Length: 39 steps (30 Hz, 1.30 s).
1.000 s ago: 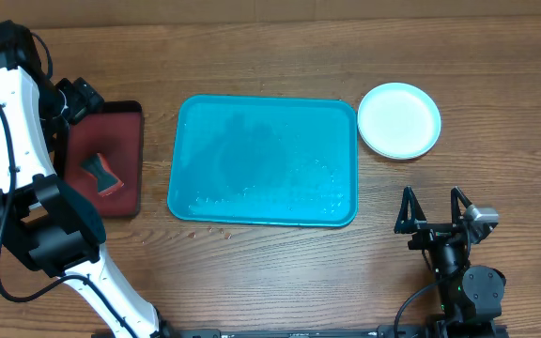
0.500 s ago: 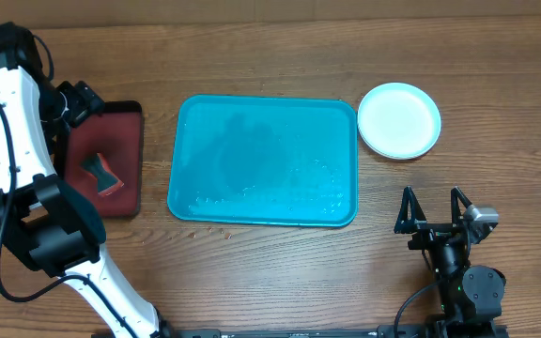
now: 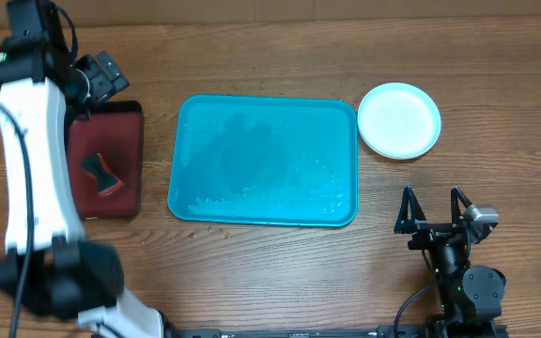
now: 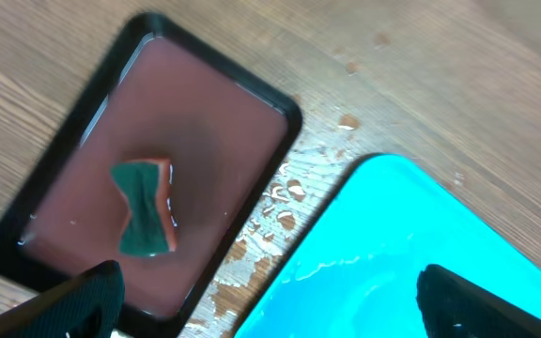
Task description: Clean dirty plates on tray and stack at the side
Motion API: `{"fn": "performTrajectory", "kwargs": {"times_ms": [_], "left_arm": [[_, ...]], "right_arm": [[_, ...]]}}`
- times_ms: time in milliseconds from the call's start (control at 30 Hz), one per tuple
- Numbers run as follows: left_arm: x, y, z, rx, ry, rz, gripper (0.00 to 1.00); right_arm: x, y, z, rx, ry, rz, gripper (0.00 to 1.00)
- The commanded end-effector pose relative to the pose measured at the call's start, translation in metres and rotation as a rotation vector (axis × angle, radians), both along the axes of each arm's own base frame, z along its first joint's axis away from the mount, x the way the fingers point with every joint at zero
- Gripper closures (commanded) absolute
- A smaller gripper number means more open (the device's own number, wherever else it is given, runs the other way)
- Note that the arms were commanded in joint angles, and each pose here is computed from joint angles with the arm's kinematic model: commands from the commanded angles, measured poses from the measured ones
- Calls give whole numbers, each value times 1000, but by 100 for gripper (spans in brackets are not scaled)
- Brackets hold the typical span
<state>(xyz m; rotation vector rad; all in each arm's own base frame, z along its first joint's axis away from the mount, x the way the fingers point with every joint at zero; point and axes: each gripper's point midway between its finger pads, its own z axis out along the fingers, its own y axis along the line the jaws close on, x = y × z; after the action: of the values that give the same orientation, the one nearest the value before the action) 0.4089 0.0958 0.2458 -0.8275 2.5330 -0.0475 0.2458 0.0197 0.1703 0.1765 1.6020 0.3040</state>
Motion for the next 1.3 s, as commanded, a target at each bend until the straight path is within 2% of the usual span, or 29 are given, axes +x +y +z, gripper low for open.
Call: {"fn": "performTrajectory", "kwargs": {"times_ms": [0, 200, 300, 500, 600, 667, 800, 1067, 1267], "left_arm": [[-33, -9, 10, 72, -13, -86, 0], [-80, -23, -3, 83, -71, -110, 0], [-99, -36, -10, 59, -152, -136, 0], [-111, -85, -1, 2, -463, -386, 0], [-122, -99, 3, 53, -571, -505, 0], [-132, -100, -4, 91, -580, -531, 0], [-145, -103, -23, 86, -571, -531, 0], [-159, -106, -63, 79, -550, -533, 0], [-158, -112, -81, 102, -660, -563, 0]], "right_arm": [[0, -1, -2, 2, -1, -4, 0], [0, -1, -2, 2, -1, -4, 0], [0, -1, -2, 2, -1, -4, 0], [0, -1, -2, 2, -1, -4, 0], [0, -1, -2, 2, -1, -4, 0], [0, -1, -2, 2, -1, -4, 0], [0, -1, -2, 2, -1, -4, 0], [0, -1, -2, 2, -2, -4, 0], [0, -1, -2, 2, -1, -4, 0]]}}
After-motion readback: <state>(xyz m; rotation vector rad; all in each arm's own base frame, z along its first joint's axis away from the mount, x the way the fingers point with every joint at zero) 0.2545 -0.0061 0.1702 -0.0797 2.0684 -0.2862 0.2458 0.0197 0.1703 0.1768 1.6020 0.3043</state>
